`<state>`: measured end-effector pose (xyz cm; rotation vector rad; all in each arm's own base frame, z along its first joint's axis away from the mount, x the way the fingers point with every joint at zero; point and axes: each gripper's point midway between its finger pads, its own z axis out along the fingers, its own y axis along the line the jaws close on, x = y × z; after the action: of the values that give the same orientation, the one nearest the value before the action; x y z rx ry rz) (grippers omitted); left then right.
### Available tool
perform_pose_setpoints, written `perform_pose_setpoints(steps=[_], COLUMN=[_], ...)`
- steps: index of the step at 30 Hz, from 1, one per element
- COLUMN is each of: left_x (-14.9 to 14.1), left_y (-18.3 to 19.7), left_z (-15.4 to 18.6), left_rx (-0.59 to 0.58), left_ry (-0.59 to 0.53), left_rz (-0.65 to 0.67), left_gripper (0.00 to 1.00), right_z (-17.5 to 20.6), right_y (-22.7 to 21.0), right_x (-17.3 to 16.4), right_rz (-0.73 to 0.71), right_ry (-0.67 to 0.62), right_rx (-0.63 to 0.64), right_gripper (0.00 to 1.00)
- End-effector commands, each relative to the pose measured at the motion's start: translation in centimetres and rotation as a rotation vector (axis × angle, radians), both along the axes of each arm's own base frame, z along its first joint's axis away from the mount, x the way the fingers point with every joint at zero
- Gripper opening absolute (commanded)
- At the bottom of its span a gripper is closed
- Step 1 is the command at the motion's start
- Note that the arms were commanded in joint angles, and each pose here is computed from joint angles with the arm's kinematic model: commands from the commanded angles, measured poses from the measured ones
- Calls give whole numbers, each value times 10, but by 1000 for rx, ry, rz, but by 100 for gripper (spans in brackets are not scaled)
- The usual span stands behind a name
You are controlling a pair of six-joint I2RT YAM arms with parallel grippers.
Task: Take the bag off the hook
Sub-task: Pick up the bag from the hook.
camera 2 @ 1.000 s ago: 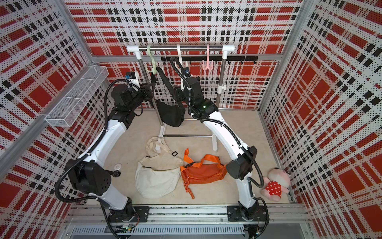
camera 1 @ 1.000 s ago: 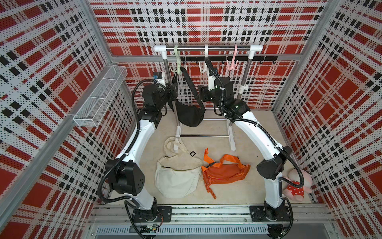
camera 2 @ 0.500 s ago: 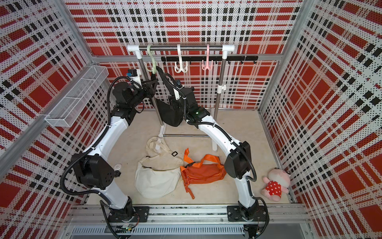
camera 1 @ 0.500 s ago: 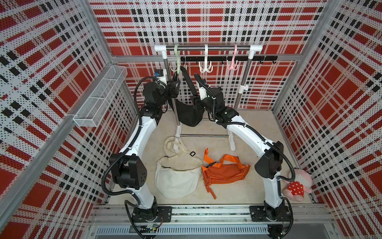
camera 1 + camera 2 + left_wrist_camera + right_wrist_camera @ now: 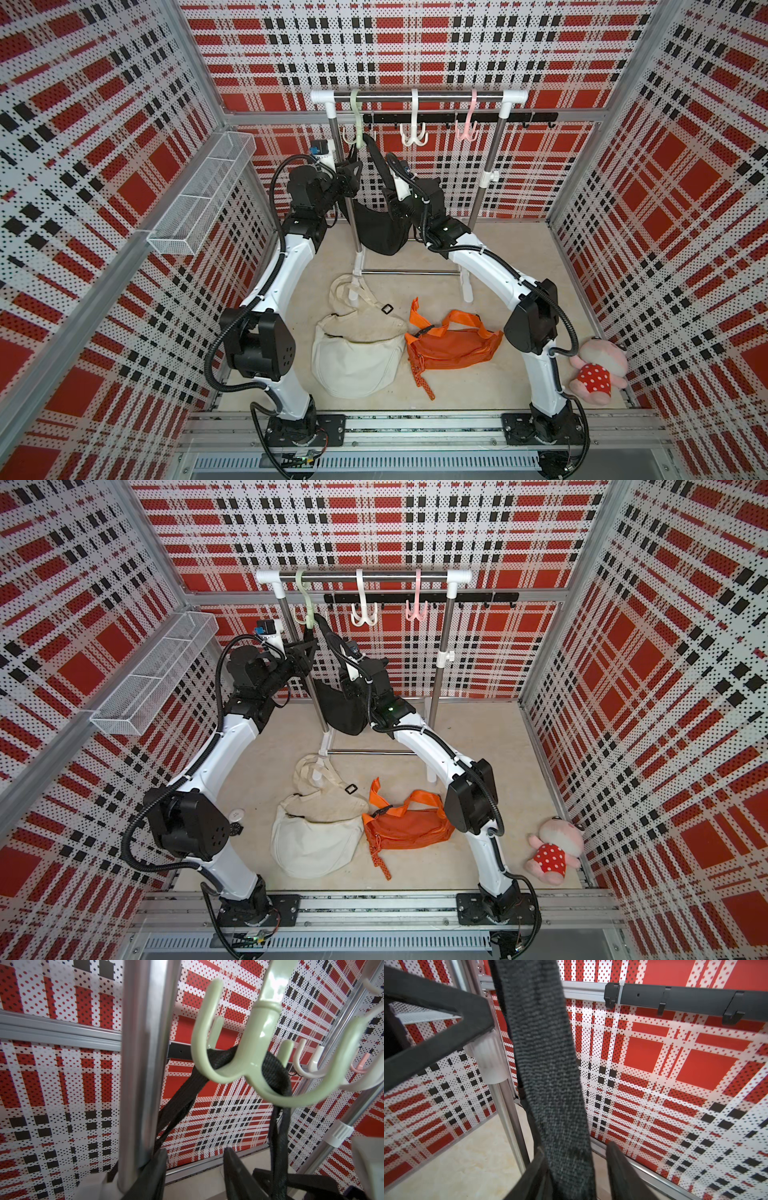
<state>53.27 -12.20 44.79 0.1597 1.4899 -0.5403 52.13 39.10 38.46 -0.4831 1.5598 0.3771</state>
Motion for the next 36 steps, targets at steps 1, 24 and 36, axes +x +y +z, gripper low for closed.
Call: perform_pose_setpoints(steps=[1, 24, 36], left_x=[-6, -10, -11], left_y=[6, 3, -20], left_z=[13, 26, 39], left_rx=[-6, -48, -56], left_ry=[-35, -68, -103], left_rz=[11, -21, -67], left_gripper=[48, 47, 41], right_z=[22, 116, 134], right_y=[5, -12, -25], right_x=[-1, -13, -12], right_rz=[15, -15, -52], right_ry=[-74, -204, -131], right_rx=[24, 218, 339], right_gripper=[35, 0, 0])
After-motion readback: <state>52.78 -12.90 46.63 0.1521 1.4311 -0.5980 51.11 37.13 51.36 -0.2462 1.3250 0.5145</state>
